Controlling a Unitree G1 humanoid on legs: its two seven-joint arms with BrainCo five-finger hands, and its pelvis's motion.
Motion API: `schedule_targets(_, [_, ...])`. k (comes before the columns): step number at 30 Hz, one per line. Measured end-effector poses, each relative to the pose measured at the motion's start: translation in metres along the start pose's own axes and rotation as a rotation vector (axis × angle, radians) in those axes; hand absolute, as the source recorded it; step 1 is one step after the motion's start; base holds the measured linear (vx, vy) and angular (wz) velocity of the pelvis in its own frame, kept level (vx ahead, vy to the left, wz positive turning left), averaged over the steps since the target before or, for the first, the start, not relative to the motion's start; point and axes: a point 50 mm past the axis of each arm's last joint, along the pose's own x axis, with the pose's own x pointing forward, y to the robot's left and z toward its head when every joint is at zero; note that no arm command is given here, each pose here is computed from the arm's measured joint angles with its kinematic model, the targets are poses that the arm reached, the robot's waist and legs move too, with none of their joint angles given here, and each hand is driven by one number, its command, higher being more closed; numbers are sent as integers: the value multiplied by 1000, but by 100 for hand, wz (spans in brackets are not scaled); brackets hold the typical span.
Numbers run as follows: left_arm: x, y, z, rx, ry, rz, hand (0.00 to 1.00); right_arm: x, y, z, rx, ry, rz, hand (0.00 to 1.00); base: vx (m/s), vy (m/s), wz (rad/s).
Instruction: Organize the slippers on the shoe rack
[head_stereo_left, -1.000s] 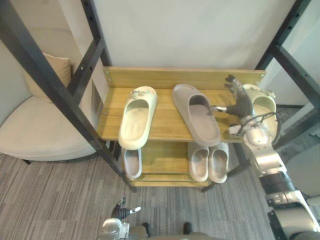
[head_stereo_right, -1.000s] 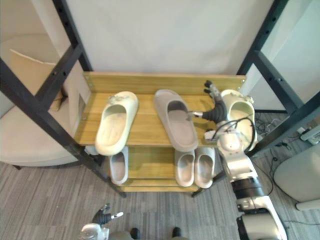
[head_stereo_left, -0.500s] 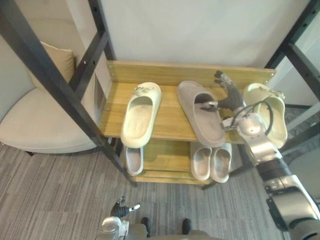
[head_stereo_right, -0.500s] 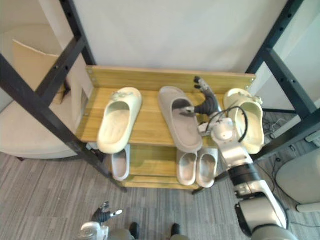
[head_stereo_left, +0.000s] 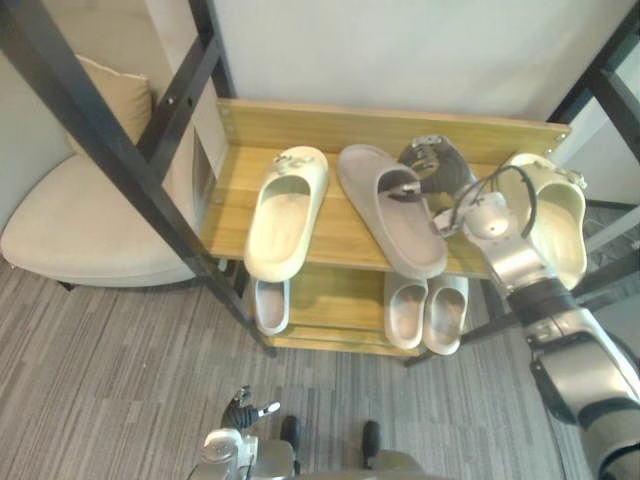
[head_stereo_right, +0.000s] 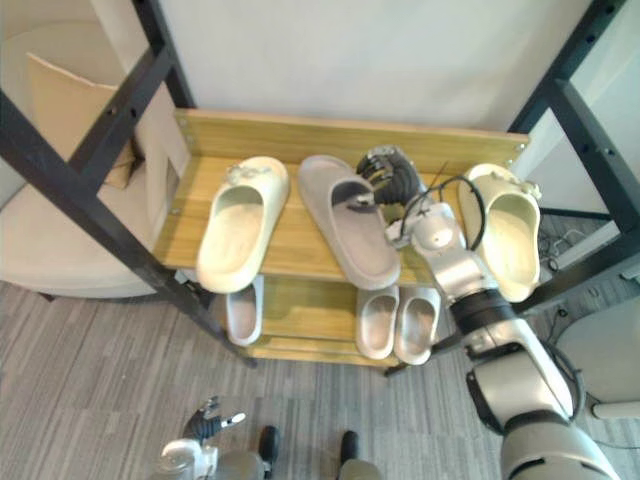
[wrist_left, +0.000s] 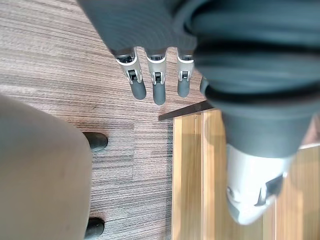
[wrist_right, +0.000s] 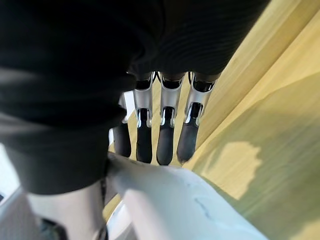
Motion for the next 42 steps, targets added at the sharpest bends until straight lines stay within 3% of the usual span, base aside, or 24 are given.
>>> schedule_targets(14, [0,0,-1,2,9,2,0,-34,6,-6,61,-40,-12,100,-20,-10,0])
schedule_targets(31, [-7,1,-21,20,74,-4,0,-100,-10,45,283,-378,-172,100,-23,-7,-6])
schedule_targets(42, [-12,-2,-32,30,105,-31,0,-146,28,33,439,-324,43,100,-13,-1,-5])
